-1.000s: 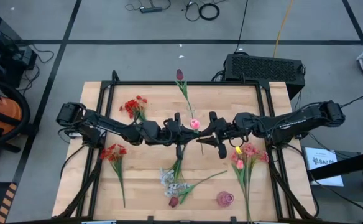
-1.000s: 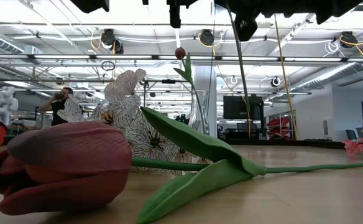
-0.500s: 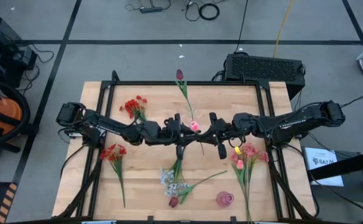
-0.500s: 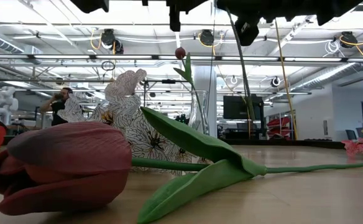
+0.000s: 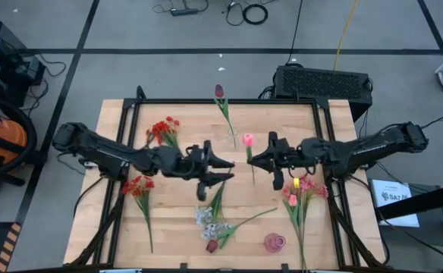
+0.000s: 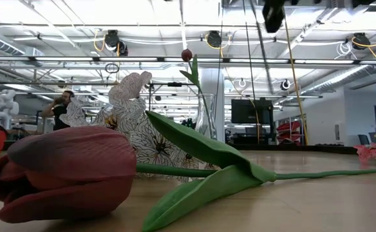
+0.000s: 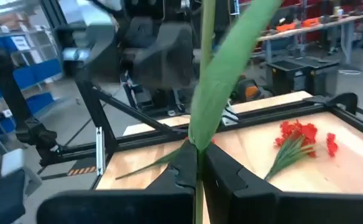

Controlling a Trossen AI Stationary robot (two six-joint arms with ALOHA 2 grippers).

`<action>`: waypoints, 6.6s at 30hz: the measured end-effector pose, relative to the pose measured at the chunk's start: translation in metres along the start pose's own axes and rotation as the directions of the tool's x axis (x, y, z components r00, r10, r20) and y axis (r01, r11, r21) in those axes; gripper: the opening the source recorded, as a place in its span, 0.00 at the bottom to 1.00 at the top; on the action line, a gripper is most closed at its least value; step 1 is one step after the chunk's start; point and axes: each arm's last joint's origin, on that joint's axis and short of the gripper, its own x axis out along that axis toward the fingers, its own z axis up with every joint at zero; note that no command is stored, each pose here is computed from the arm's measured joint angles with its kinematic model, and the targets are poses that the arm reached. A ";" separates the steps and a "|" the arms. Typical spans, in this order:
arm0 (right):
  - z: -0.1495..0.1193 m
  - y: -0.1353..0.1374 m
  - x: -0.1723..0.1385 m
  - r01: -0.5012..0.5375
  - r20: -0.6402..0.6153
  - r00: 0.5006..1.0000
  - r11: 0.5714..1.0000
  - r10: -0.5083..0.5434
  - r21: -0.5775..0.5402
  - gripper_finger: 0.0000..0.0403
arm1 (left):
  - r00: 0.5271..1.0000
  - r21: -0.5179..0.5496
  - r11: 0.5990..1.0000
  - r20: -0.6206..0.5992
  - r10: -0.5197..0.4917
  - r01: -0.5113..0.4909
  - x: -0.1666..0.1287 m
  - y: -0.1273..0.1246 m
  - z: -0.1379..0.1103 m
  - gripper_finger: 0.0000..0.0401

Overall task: Sort flowers into vase by color
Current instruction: Put the left pink flower into the purple vase, then put the pink flower into the purple vase

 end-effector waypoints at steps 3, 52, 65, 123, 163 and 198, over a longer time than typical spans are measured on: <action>-0.003 0.011 -0.009 0.048 -0.019 0.999 0.999 -0.048 -0.005 0.00 | 0.997 -0.017 1.000 -0.081 0.009 -0.010 -0.017 -0.008 0.009 0.39; -0.050 0.173 -0.101 -0.137 0.128 0.981 0.987 0.147 -0.089 0.00 | 0.959 -0.198 0.953 -0.211 0.189 -0.231 -0.066 -0.034 -0.021 0.33; -0.109 0.186 -0.078 0.006 0.040 0.999 0.992 -0.001 -0.125 0.00 | 0.958 -0.193 0.953 -0.215 0.190 -0.232 -0.066 -0.034 -0.021 0.33; -0.124 0.173 -0.079 0.026 -0.099 0.995 0.999 -0.029 -0.036 0.28 | 0.954 -0.185 0.953 -0.229 0.194 -0.239 -0.066 -0.033 -0.022 0.33; -0.101 0.095 -0.140 0.609 -0.817 0.568 0.619 0.095 0.496 0.10 | 0.953 -0.183 0.954 -0.231 0.194 -0.239 -0.066 -0.033 -0.023 0.33; -0.131 0.082 -0.131 0.899 -0.952 0.276 0.386 -0.134 0.206 0.45 | 0.942 -0.154 0.956 -0.266 0.205 -0.251 -0.068 -0.032 -0.026 0.33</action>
